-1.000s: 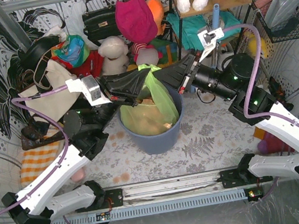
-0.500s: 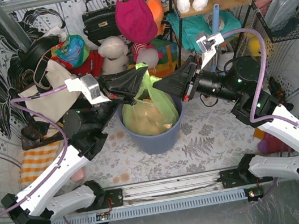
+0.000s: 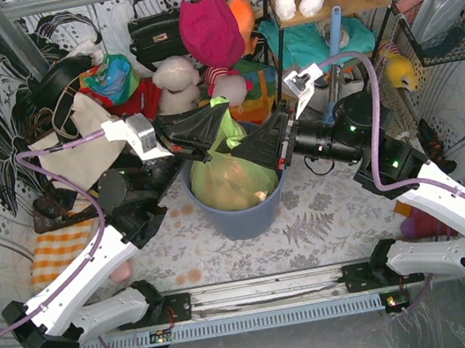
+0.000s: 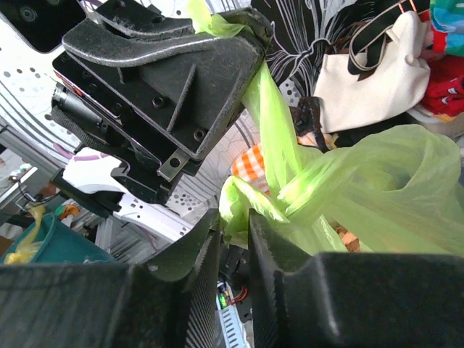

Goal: Tie the trash bag

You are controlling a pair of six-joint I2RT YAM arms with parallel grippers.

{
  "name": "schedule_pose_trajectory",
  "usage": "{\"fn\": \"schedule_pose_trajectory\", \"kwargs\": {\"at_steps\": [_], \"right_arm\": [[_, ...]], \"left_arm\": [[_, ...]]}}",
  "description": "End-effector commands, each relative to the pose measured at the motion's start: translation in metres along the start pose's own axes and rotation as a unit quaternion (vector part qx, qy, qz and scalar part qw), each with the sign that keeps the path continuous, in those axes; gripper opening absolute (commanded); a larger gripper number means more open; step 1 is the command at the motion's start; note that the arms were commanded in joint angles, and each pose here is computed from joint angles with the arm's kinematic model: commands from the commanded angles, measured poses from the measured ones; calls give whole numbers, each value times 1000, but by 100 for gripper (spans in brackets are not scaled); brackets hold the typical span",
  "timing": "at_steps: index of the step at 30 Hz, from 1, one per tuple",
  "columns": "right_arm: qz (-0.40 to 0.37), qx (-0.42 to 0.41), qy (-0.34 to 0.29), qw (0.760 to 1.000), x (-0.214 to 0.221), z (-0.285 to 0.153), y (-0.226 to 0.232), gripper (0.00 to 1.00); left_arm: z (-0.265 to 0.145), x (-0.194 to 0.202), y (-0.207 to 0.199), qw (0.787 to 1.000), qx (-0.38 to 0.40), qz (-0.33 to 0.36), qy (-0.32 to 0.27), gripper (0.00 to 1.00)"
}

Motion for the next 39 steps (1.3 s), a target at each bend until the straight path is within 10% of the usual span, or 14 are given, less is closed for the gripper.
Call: {"fn": "schedule_pose_trajectory", "kwargs": {"at_steps": [1,7,13,18,33,39], "right_arm": [[-31,7,-36,999,-28,-14,14,25],[-38,23,-45,998,-38,-20,15,38],[-37,36,-41,998,-39,-19,12,22],[-35,48,-44,997,-39,-22,9,40],[-50,100,-82,990,-55,-35,2,39],[-60,96,-89,990,-64,-24,1,57]], "left_arm": [[1,-12,1,1000,-3,10,-22,0],[2,-13,1,1000,-1,9,-24,0],[2,-12,1,1000,-1,7,-25,0],[2,-12,1,1000,-1,7,-24,0],[6,-12,0,1000,7,3,-22,0],[8,-12,-1,1000,12,0,-22,0]]}}
Point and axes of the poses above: each gripper's point midway between its finger pads, its own z axis out along the fingers, its own y axis along the line the jaws close on, x = y × z, the point moved 4 cm from there along -z, back along the fingers, and after that the axes turned 5 degrees about -z, right-handed, at the moved point
